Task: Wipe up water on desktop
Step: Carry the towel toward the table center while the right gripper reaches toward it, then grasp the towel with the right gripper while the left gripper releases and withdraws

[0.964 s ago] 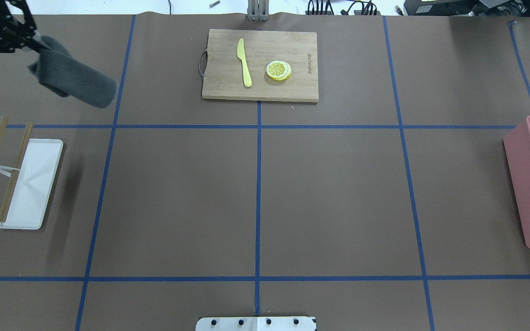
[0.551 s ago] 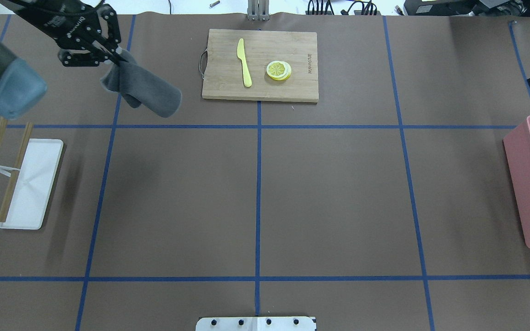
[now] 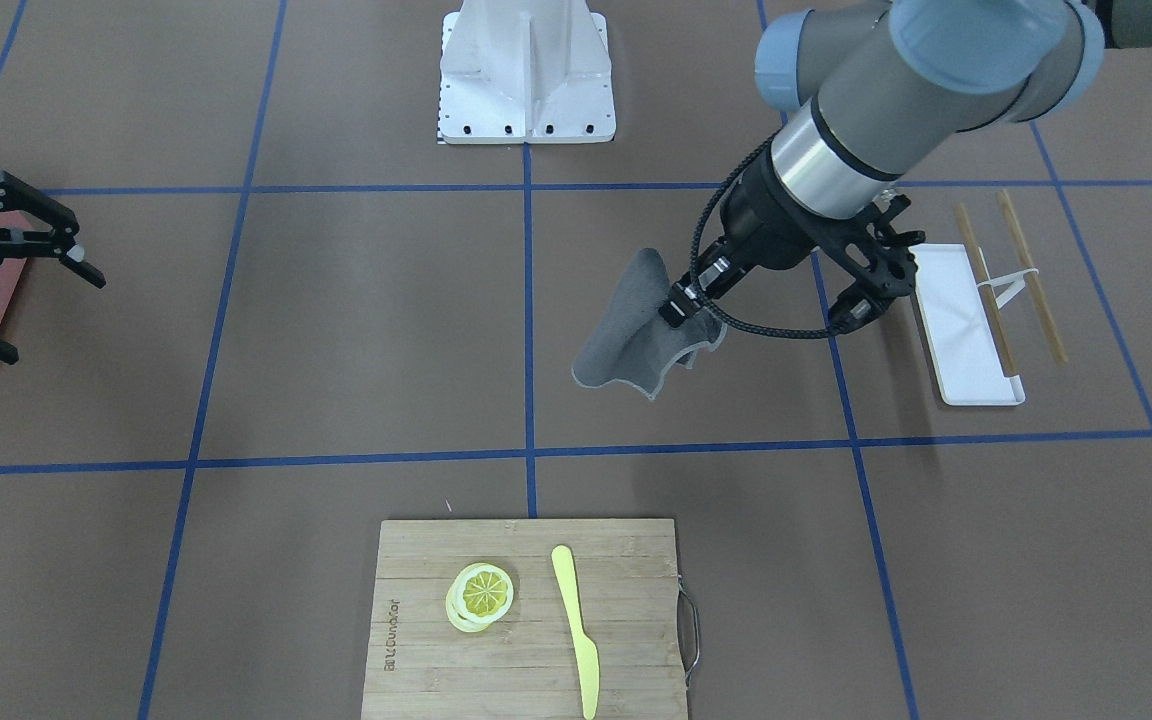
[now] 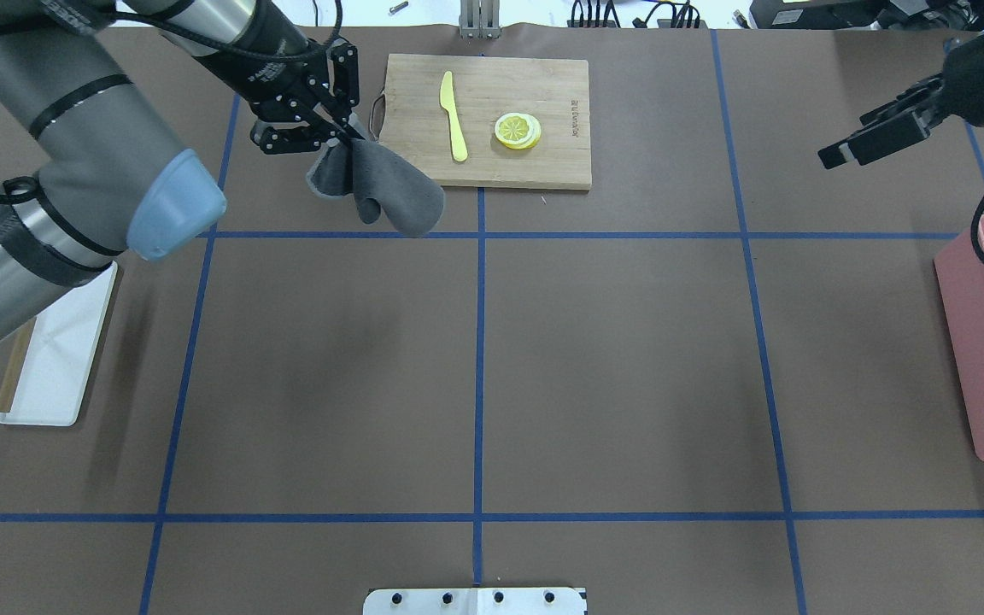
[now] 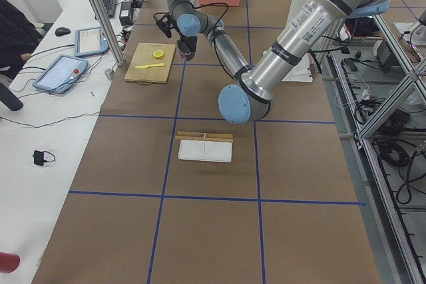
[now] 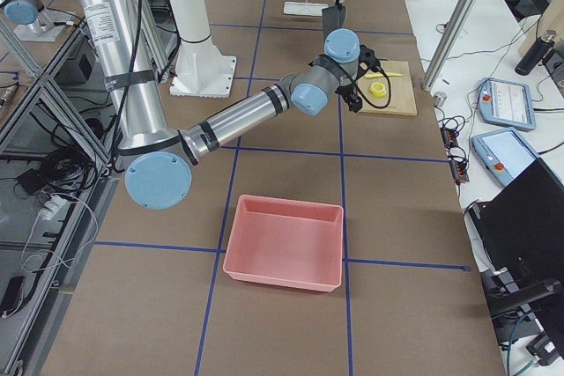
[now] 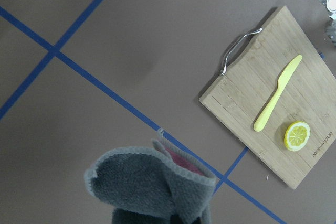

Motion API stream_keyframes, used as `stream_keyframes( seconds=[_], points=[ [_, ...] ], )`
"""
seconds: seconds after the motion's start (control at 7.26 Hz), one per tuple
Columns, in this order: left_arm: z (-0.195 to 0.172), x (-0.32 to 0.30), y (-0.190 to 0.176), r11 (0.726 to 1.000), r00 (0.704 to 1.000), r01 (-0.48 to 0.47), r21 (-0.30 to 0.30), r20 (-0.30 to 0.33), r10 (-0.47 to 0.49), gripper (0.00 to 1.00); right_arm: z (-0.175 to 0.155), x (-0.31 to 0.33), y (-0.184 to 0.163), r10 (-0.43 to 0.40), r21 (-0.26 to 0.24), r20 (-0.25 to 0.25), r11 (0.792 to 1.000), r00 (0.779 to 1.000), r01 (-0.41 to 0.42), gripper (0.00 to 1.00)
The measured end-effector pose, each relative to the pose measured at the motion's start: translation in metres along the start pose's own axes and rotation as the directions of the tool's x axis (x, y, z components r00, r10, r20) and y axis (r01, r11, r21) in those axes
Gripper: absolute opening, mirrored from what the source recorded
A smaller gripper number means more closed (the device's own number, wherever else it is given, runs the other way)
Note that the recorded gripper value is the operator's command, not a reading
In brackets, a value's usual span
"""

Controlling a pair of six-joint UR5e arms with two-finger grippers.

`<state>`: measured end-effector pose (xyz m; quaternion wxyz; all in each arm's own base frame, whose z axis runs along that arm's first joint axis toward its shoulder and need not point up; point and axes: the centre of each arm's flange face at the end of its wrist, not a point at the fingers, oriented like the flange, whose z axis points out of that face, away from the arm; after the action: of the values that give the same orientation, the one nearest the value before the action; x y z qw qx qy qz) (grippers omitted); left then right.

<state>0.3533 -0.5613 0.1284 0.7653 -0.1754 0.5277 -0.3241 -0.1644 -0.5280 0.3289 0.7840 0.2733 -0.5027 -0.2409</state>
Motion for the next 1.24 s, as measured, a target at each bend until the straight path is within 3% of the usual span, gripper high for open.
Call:
stream_keyframes(
  seconds=[0.41, 0.83, 1.24],
  points=[
    [0.031, 0.027, 0.059, 0.998, 0.999, 0.047, -0.032, -0.008, -0.047, 0.00, 0.060, -0.098, -0.036, -0.018, 0.061, 0.052, 0.998, 0.998, 0.015, 1.00],
    [0.057, 0.051, 0.118, 0.997, 0.999, 0.034, -0.074, -0.007, -0.035, 0.00, 0.114, -0.179, -0.040, -0.068, 0.111, 0.032, 0.992, 0.997, 0.064, 1.00],
    [0.059, 0.062, 0.144, 0.995, 1.000, 0.005, -0.102, -0.023, -0.007, 0.00, 0.142, -0.213, -0.029, -0.101, 0.133, -0.004, 0.986, 0.995, 0.101, 0.94]
  ],
)
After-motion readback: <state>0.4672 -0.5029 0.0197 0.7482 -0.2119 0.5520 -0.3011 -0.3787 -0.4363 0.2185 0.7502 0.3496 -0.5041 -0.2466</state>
